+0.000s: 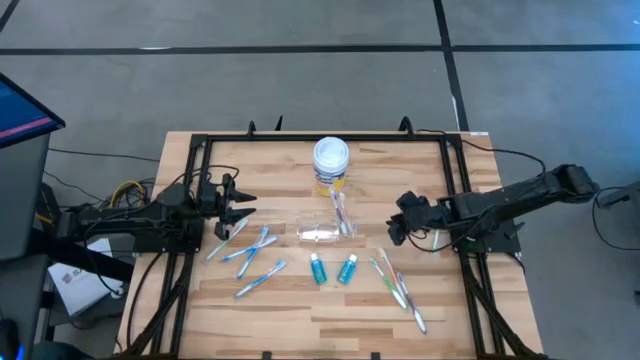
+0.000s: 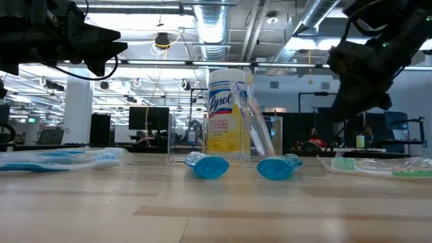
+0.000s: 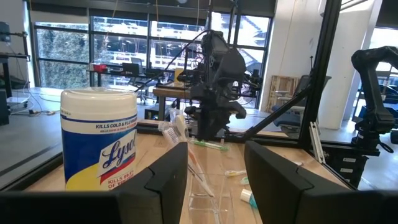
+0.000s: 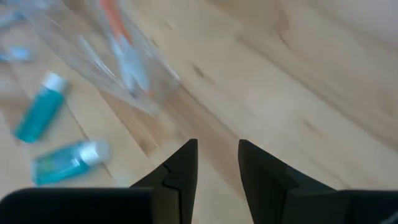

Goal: Pick & Place toothbrushing station
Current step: Put the right green toothbrush into the transparent organizer

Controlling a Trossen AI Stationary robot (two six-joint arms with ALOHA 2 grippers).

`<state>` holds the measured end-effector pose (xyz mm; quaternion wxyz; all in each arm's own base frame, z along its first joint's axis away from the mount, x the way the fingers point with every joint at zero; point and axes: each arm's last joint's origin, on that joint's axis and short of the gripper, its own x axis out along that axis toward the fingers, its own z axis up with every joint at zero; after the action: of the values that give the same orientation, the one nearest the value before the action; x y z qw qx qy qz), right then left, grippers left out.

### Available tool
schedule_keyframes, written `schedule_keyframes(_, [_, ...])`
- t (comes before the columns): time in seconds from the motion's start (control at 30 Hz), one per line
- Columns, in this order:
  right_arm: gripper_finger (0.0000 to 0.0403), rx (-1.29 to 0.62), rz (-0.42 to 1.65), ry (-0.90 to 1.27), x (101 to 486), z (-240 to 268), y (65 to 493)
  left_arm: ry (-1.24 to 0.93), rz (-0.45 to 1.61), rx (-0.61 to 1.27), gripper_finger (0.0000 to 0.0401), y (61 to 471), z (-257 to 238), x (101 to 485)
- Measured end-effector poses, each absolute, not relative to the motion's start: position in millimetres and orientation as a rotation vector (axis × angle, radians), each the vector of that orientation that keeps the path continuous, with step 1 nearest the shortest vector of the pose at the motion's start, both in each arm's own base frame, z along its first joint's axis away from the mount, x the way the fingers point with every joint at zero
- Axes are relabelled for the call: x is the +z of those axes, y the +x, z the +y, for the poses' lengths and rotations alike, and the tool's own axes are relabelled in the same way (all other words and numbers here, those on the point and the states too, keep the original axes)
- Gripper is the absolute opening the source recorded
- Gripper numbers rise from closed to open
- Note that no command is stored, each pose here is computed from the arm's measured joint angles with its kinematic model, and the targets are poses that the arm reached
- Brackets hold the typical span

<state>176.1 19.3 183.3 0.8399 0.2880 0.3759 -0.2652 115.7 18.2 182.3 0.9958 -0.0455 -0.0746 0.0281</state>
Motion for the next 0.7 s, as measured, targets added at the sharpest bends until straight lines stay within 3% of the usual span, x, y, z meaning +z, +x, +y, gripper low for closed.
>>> schedule_keyframes(0.23, [0.0107,-0.619,1.023,0.699,184,15,169,-0.091,-0.15,0.056,0.0154,116,18,182])
schedule_keyframes(0.7, [0.0107,-0.748,1.293,0.868,177,16,148,-0.091,-0.15,0.056,0.0154,116,18,182])
